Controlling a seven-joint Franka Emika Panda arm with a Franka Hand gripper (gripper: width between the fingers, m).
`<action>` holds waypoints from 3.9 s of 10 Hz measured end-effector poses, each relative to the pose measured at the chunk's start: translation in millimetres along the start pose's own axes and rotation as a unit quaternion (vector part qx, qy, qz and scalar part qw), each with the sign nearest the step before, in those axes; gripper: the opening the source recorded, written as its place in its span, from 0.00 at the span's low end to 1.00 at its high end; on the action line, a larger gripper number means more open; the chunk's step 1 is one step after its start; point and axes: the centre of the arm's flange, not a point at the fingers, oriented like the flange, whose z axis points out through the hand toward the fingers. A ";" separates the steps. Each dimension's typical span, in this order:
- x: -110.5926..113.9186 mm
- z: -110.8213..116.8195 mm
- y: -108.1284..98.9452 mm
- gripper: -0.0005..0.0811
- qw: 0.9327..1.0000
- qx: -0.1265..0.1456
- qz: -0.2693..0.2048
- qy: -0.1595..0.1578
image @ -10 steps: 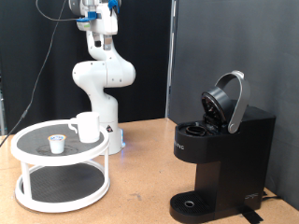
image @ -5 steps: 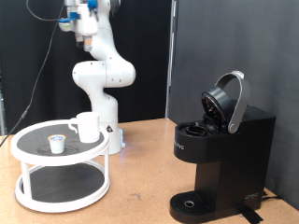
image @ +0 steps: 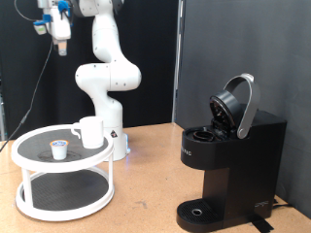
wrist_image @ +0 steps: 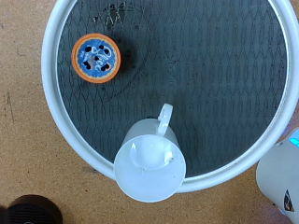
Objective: Make a cup of coffee with the keurig machine
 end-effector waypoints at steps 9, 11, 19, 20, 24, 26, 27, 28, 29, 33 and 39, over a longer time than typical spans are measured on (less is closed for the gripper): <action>-11.0 72.1 -40.5 0.91 1.000 0.027 -0.006 0.010; -15.4 100.9 -52.1 0.91 0.999 0.035 -0.005 0.014; -25.2 177.3 -66.6 0.91 0.998 0.054 0.004 0.022; -26.8 184.5 -66.5 0.91 0.998 0.057 0.009 0.023; -31.9 212.1 -66.6 0.91 0.997 0.067 0.015 0.035; -33.6 222.4 -67.0 0.91 0.997 0.069 0.018 0.036; -34.2 225.7 -67.5 0.91 0.997 0.069 0.017 0.037; -34.7 229.2 -67.3 0.91 0.997 0.069 0.016 0.037; -35.1 231.8 -66.7 0.91 0.997 0.069 0.016 0.037; -36.8 241.5 -66.3 0.91 0.997 0.070 0.013 0.038; -37.6 248.3 -62.6 0.79 0.997 0.067 0.011 0.038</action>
